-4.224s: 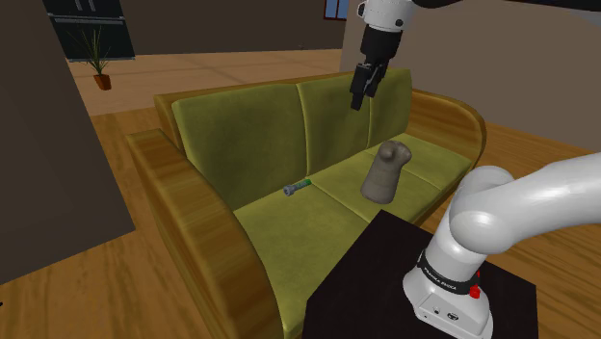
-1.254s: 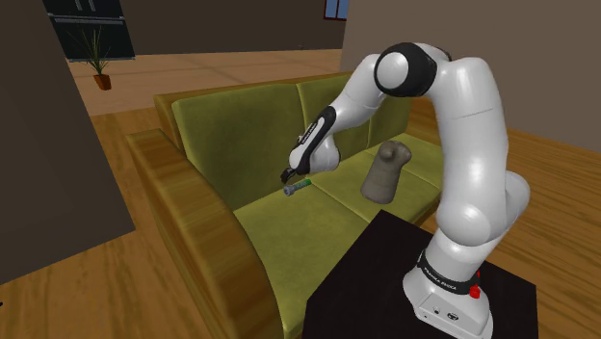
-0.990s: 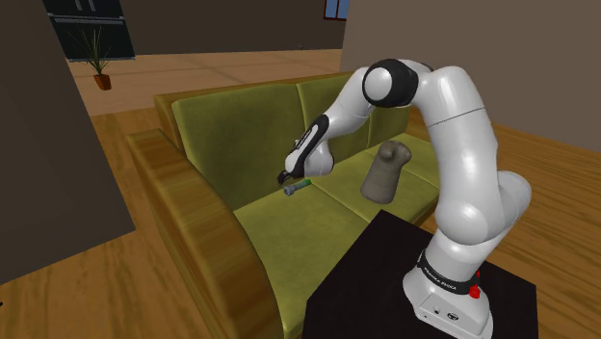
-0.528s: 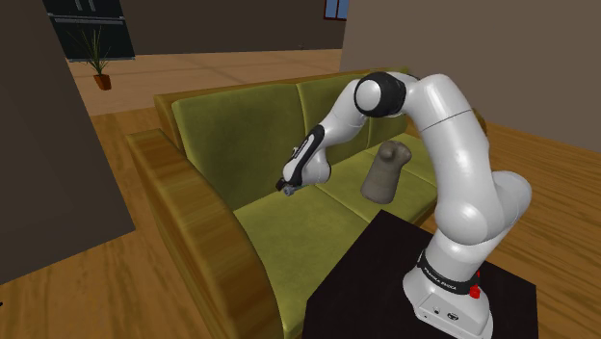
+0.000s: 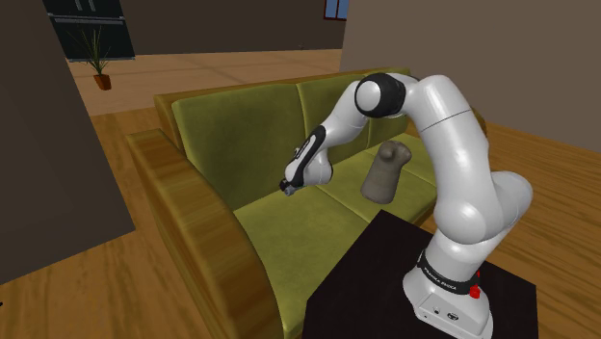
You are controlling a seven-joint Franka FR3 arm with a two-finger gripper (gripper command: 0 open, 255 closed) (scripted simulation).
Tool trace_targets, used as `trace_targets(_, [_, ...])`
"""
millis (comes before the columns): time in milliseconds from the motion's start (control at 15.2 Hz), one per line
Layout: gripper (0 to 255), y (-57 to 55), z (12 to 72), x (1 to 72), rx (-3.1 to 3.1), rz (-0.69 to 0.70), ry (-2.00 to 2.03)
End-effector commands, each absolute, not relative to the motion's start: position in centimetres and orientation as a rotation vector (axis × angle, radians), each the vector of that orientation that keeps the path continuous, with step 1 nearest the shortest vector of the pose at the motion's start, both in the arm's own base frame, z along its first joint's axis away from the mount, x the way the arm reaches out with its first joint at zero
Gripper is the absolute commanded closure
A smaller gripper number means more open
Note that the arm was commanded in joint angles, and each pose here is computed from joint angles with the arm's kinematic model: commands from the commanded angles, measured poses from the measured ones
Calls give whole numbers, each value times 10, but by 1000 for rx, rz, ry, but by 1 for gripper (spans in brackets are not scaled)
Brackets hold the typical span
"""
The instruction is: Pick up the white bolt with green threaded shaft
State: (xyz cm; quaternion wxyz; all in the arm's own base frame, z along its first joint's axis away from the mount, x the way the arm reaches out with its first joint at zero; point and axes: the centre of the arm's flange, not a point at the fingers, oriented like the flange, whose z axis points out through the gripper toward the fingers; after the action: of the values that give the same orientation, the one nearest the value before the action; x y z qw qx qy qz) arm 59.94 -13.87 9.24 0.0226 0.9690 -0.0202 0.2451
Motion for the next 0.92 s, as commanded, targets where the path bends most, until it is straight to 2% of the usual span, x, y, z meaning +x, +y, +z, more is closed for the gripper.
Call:
trace_targets(0, [255,-134,90,601,3007,763,-45])
trace_targets(198, [255,-130,91,604,3007,763,-45])
trace_targets(858, [255,-130,143,604,3007,763,-45])
